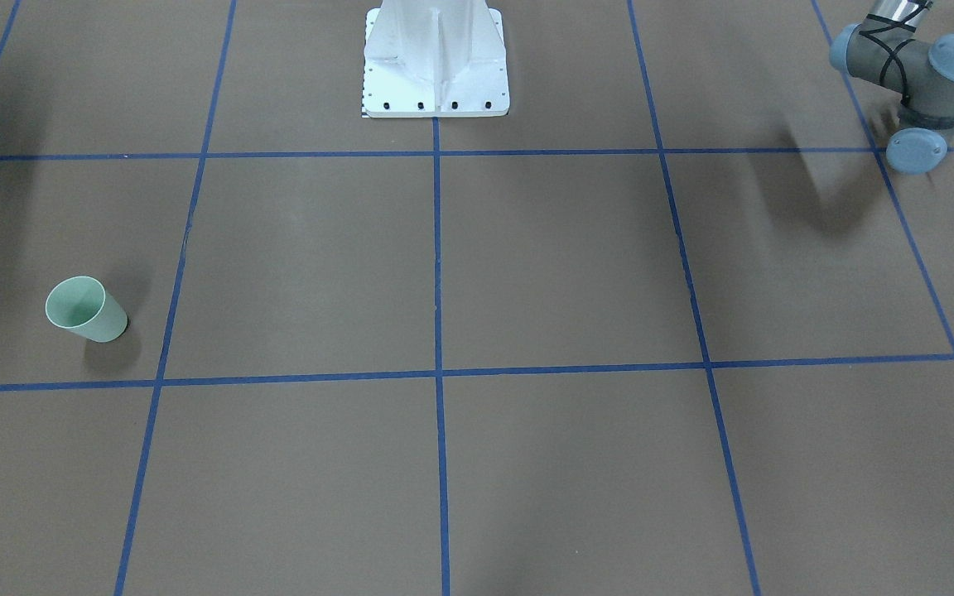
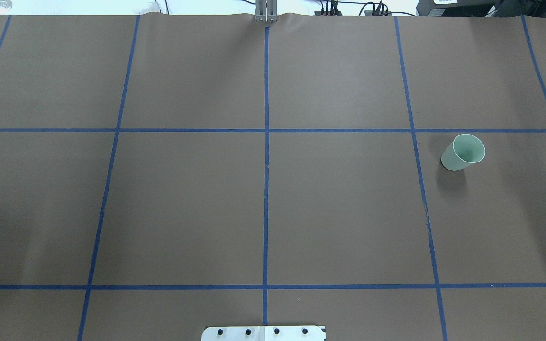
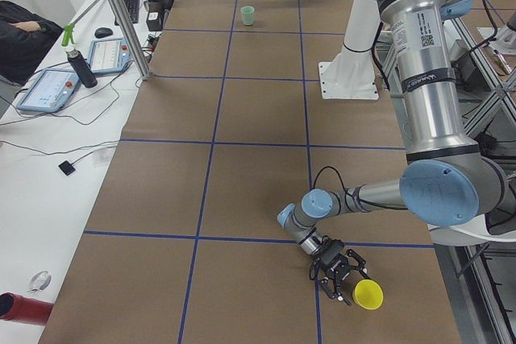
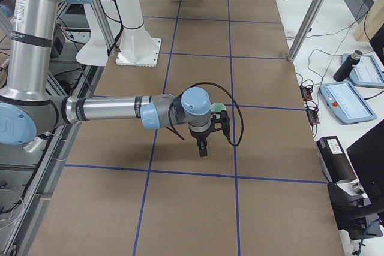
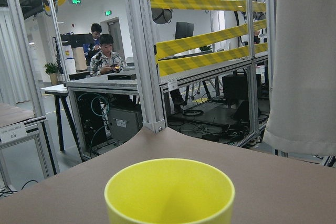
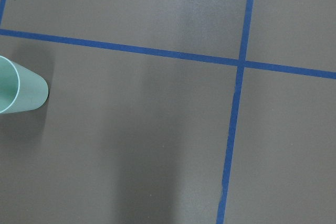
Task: Transfer and stack yellow cup on green cup
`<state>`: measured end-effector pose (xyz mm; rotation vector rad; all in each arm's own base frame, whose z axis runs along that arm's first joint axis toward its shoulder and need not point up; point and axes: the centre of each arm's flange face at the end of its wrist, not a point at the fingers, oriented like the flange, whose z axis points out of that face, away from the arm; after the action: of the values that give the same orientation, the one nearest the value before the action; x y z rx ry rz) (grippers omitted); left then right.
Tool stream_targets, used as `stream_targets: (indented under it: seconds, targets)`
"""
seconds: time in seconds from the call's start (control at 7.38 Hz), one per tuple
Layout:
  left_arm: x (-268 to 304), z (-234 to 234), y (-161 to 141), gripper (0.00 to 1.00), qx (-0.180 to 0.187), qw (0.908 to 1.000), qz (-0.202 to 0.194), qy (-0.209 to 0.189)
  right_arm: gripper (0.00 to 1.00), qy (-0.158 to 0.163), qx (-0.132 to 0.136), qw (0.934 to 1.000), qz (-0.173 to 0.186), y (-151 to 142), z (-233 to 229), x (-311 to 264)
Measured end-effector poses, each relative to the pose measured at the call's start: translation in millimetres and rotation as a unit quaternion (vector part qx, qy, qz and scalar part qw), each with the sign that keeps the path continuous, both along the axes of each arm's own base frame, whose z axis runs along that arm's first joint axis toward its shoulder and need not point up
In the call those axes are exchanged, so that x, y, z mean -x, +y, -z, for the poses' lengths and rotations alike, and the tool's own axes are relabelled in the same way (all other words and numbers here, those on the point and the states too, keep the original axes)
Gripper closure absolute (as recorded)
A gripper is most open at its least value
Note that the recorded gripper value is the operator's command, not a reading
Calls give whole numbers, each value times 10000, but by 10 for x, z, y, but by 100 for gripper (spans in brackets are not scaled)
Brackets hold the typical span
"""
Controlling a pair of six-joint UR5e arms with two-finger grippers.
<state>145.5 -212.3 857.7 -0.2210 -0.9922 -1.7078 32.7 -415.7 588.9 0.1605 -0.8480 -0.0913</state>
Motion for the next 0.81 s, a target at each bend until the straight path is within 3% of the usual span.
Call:
stream_targets:
  seconds: [0.81]
  targets:
    - [-2, -134, 124, 0, 227, 9997, 46, -15, 0, -5, 11, 10000, 7, 15, -13, 0]
